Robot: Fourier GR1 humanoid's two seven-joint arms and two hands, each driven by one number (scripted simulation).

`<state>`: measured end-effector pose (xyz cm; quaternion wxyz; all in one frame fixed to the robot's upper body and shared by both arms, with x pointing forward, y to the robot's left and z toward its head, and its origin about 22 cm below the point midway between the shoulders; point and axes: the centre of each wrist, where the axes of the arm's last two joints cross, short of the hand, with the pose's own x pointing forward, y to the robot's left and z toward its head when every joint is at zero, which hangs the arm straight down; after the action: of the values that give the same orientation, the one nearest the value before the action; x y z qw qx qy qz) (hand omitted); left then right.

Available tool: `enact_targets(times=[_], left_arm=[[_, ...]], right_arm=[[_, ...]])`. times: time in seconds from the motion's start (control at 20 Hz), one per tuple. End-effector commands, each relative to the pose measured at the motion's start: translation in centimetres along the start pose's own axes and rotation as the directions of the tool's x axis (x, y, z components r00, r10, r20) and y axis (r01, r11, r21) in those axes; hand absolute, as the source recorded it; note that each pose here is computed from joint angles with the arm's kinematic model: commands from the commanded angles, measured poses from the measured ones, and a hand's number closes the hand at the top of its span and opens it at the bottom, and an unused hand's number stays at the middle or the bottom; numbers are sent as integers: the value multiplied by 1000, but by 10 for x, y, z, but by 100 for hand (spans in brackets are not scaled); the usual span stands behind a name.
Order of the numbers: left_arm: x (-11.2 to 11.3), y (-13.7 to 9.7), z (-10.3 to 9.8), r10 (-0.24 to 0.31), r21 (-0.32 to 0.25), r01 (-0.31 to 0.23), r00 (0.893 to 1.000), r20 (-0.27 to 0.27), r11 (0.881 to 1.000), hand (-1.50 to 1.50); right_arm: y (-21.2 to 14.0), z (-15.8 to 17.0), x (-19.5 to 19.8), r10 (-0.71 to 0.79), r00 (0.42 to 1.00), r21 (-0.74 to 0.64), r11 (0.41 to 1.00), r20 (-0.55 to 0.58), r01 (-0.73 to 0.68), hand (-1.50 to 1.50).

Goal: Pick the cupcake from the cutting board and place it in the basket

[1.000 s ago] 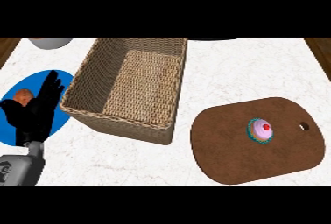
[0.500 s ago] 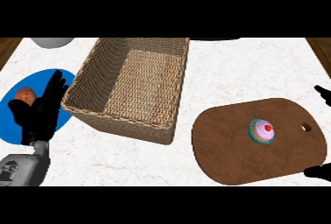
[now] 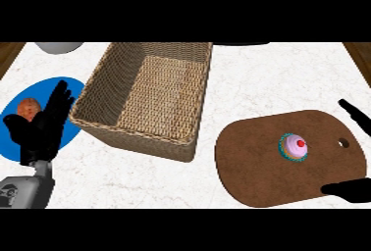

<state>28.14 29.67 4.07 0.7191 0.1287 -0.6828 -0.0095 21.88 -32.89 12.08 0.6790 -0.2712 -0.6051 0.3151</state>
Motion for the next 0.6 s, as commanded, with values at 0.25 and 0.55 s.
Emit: enact_targets(times=[0.25, 0.55], left_arm=[[8, 7, 0, -12, -20, 12, 1000, -3, 1000, 0], [-2, 2, 4, 0, -9, 0, 1000, -2, 1000, 0]], right_arm=[[12, -7, -1, -13, 1000, -5, 1000, 13, 13, -150], [29, -11, -15, -8, 1000, -5, 1000, 12, 8, -150]])
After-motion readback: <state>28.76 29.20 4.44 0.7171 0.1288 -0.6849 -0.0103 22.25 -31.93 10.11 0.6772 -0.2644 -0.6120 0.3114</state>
